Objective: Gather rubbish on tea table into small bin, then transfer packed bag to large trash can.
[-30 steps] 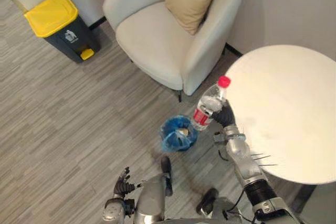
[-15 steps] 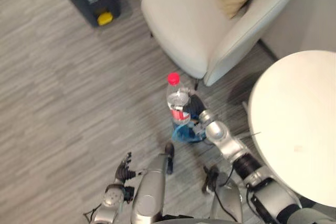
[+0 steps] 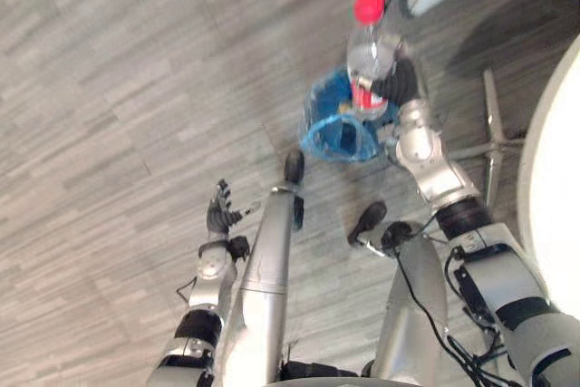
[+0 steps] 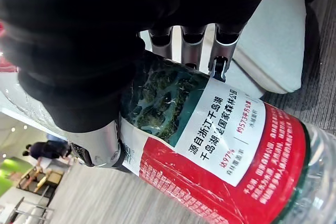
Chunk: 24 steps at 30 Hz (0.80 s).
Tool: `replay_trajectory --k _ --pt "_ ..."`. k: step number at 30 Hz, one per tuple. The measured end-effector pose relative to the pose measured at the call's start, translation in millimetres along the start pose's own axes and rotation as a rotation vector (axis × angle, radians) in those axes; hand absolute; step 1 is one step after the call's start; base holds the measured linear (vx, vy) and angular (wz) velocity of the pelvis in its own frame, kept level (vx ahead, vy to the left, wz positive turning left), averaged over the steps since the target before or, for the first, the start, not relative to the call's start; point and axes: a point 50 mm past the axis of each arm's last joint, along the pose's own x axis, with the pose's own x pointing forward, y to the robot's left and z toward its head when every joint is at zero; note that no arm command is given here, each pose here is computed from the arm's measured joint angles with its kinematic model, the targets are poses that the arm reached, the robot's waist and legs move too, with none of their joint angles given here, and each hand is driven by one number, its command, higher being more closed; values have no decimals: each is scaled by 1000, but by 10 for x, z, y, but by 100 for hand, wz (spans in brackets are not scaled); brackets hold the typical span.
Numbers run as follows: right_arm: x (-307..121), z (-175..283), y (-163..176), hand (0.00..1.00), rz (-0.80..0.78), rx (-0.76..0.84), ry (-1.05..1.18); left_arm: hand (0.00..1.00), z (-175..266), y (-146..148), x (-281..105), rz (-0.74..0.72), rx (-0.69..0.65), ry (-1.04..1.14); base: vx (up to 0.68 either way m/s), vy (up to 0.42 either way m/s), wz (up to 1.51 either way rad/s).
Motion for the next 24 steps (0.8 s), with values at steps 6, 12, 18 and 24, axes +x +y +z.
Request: replay_trajectory --k 6,12,18,24 --pt "-34 -214 69 0 30 -13 115 0 40 8 11 -3 -16 -13 -40 13 6" --pt "-28 -227 103 0 34 -3 134 0 55 20 17 -2 -17 -18 -37 23 3" --pt "-35 84 93 0 17 29 -20 0 62 46 24 1 -10 -20 -23 24 0" --pt "-283 102 140 0 42 12 -94 0 52 99 32 15 7 -15 -26 23 1"
